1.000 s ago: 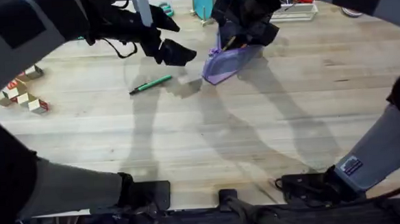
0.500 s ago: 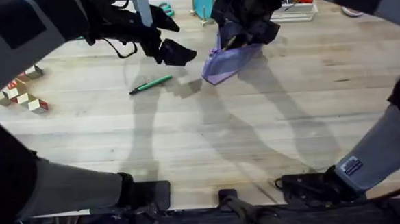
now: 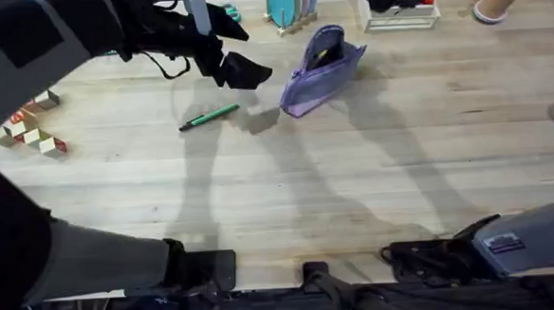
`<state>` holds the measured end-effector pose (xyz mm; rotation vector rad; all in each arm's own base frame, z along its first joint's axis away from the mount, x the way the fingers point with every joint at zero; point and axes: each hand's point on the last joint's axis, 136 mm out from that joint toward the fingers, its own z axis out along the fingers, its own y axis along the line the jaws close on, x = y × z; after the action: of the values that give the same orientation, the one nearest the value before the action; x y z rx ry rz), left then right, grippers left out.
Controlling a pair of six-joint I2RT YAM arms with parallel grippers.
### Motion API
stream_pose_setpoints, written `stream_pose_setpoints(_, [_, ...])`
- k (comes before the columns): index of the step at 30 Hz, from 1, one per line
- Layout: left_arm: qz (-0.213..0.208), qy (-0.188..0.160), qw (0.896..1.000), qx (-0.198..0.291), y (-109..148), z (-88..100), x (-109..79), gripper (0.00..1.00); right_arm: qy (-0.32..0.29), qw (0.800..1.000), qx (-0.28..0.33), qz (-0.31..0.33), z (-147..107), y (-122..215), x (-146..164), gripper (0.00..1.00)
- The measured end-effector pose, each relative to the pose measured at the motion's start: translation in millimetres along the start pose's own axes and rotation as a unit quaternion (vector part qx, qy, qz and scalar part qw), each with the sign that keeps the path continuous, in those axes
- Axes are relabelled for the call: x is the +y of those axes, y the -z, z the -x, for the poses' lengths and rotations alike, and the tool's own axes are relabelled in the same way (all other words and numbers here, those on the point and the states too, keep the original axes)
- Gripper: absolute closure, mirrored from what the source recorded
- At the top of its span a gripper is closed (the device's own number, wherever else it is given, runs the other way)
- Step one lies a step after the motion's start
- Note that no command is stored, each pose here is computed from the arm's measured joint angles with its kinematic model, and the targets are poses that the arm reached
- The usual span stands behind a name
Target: Unzip the bag, pick up the pens from the table one at a time and place them inside, then zip the bag closed.
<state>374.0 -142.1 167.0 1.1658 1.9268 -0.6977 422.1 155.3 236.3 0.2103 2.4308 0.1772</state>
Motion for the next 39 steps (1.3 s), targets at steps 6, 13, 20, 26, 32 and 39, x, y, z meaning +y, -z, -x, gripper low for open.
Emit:
stream_pose_setpoints(6, [0.01,0.016,0.999,0.031,0.4,-13.1,0.7,0.007,0.048,0.999,-0.013,-0.001,4.4,22.7,-5.6,0.005])
stream_pose_setpoints(13, [0.055,0.026,0.992,0.11,17.7,-35.1,0.7,0.008,0.072,0.997,-0.004,-0.038,-1.0,26.9,-21.2,0.006])
stream_pose_setpoints(20, [0.121,-0.002,0.973,0.196,59.2,-47.4,-7.5,0.007,0.075,0.996,-0.005,-0.044,-0.7,27.0,-23.3,0.005])
stream_pose_setpoints(26, [0.132,-0.005,0.951,0.279,76.8,-75.7,-11.8,0.007,0.076,0.996,-0.006,-0.045,-0.4,27.0,-23.7,0.005])
stream_pose_setpoints(32, [0.15,-0.026,0.943,0.296,81.7,-78.7,-3.4,0.007,0.077,0.996,-0.006,-0.045,-0.4,27.0,-23.8,0.005])
stream_pose_setpoints(39, [0.154,-0.033,0.941,0.299,82.5,-78.4,-0.7,0.007,0.079,0.996,0.004,-0.05,-5.0,27.2,-26.5,0.005])
